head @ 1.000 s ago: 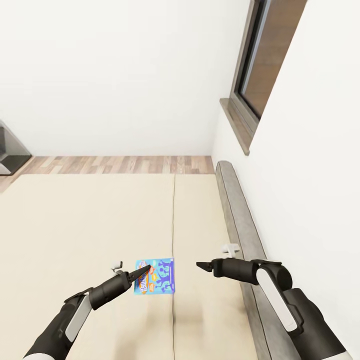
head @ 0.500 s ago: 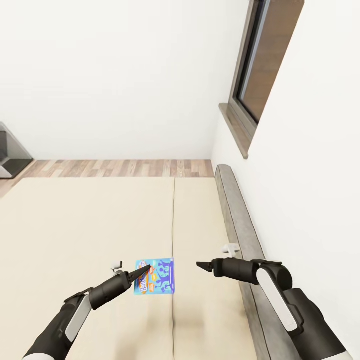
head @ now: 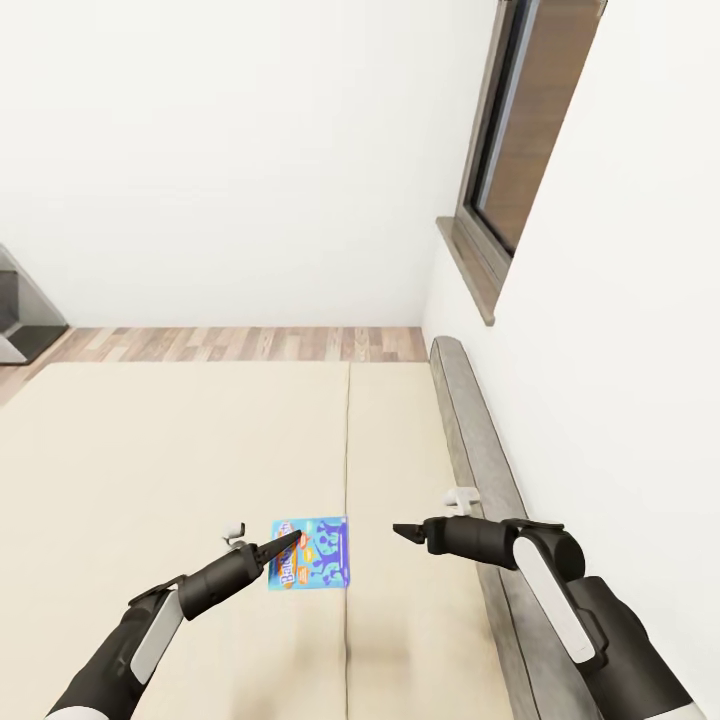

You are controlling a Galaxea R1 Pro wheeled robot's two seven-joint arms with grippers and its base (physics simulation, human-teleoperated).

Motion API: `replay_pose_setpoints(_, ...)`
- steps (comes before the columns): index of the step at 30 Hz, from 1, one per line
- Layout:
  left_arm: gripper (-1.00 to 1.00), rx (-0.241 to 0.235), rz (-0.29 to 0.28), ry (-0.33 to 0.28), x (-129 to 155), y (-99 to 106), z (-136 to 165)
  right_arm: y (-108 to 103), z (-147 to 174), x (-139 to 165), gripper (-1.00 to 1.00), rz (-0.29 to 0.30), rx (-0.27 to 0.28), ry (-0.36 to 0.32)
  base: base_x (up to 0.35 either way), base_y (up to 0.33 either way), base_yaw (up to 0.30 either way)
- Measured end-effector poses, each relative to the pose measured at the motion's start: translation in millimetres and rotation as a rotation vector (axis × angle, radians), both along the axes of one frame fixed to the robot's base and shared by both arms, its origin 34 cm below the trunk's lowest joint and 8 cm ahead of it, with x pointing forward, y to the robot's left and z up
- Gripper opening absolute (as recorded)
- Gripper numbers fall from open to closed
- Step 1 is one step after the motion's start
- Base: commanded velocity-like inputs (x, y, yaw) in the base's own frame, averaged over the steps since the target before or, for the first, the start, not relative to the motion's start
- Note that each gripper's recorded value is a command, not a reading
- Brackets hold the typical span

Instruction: Put all the toys in the child's room - the three board games (two on the bed and one on the table), the two jigsaw puzzles on the table, and the tennis ball on the table - inside the toy box on the table in the child's room.

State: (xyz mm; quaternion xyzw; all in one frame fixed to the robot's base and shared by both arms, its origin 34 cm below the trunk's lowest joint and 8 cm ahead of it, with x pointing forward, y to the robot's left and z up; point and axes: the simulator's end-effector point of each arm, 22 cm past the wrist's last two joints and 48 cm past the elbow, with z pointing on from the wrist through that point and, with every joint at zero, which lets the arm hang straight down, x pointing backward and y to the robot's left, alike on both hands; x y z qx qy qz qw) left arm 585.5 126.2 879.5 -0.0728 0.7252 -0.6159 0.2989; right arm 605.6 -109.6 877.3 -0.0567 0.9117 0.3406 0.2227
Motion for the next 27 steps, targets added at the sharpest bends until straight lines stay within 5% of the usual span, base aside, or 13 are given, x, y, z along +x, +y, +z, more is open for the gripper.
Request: replay_pose_setpoints(27,-1.00,0.001,0.000,-0.044,5.0,0.5,21.1,-0.8,22.5,5.2,1.00,0.000,-0.001,-0.045,0.000,0.000,0.000)
